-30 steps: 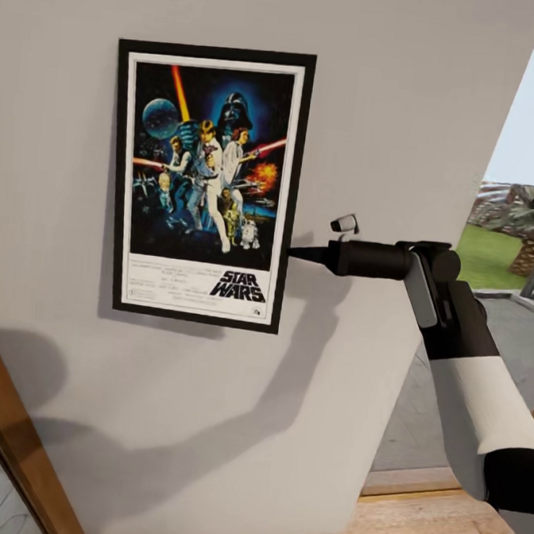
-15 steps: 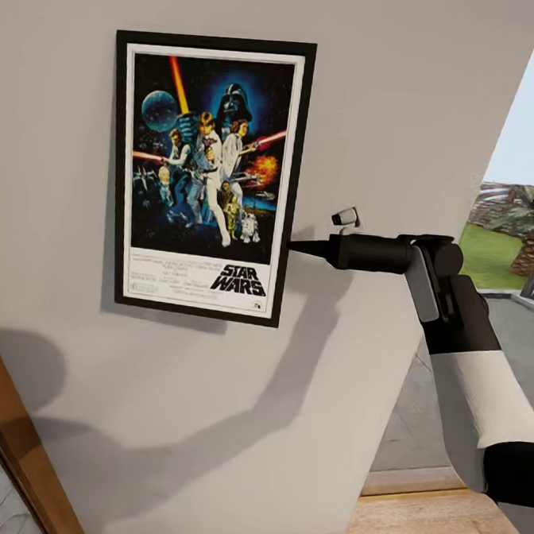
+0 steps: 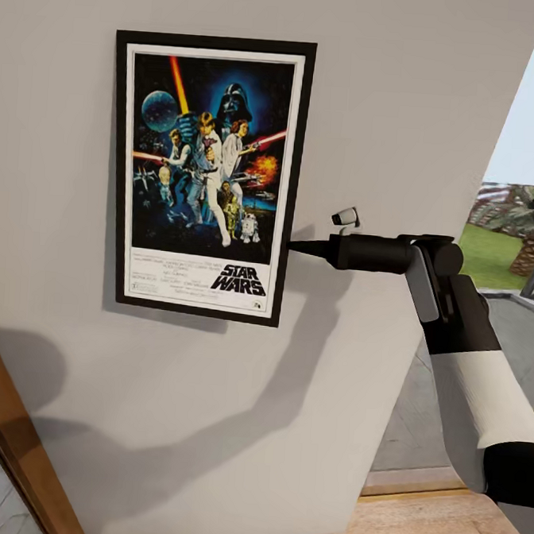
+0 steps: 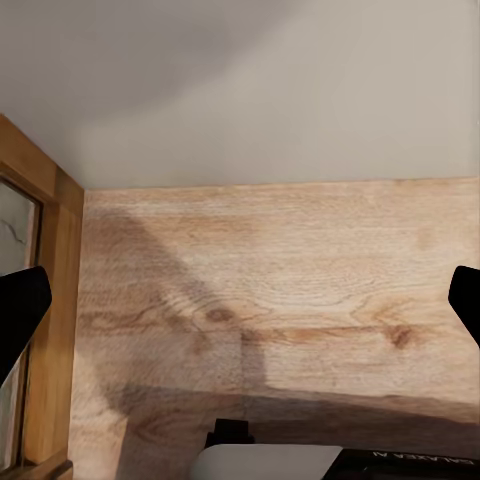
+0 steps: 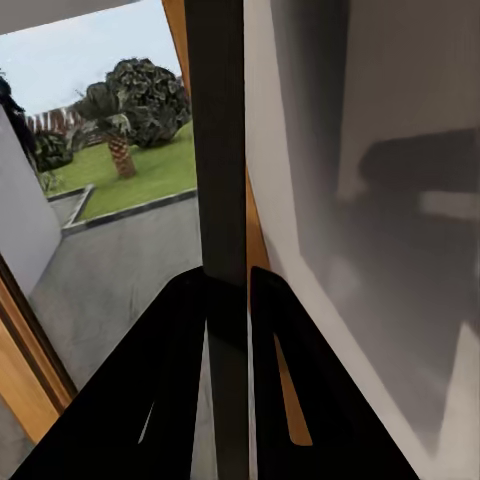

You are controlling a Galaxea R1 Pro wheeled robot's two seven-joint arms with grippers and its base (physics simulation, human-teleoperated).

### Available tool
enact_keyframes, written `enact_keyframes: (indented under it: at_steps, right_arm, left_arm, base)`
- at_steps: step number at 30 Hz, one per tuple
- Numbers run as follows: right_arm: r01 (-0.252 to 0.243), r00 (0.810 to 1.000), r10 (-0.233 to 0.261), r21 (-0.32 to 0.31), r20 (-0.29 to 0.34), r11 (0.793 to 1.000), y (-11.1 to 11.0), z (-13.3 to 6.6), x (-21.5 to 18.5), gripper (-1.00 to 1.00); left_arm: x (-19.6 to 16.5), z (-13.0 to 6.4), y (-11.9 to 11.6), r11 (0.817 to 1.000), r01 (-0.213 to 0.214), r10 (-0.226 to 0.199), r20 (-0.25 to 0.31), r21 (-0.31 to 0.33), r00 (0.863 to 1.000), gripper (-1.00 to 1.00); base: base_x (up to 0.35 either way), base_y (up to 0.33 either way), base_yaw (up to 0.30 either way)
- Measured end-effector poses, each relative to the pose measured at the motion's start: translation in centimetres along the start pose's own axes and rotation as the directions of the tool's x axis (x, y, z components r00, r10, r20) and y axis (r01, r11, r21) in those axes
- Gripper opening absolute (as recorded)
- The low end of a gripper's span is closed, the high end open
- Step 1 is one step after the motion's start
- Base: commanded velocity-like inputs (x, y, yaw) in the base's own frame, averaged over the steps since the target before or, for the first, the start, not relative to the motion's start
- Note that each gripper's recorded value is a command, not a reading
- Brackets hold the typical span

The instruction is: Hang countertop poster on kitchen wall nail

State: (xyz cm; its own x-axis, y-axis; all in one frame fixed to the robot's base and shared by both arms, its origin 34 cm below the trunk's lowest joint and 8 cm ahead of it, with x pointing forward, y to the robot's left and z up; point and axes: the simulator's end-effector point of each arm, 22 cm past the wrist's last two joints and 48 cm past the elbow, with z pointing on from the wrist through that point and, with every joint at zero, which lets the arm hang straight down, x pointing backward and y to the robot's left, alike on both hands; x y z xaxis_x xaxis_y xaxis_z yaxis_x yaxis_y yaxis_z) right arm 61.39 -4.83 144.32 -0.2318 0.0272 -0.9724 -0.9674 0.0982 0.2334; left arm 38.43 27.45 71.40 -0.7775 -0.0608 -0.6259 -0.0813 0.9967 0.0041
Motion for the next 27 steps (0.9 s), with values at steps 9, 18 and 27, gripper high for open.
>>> enact_keyframes:
  at_steps: [9,18,27]
  right_arm:
    - [0.006,1.0,-0.006,0.003,-0.002,1.0,-0.06,-0.03,0.04,-1.0]
    - [0.034,0.999,-0.034,0.014,-0.007,0.999,-0.15,-0.05,0.3,-1.0]
    - [0.034,0.999,-0.034,0.014,-0.007,0.999,-0.15,-0.05,0.3,-1.0]
  left_arm:
    - [-0.01,0.0,0.0,1.0,0.0,0.0,0.001,0.0,1.0,1.0]
    - [-0.42,0.02,-0.12,1.0,0.004,-0.004,0.01,0.0,1.0,1.0]
    - [-0.42,0.02,-0.12,1.0,0.004,-0.004,0.01,0.0,1.0,1.0]
  base:
    - [0.0,0.0,0.0]
    - [0.0,0.0,0.0]
    - [0.0,0.0,0.0]
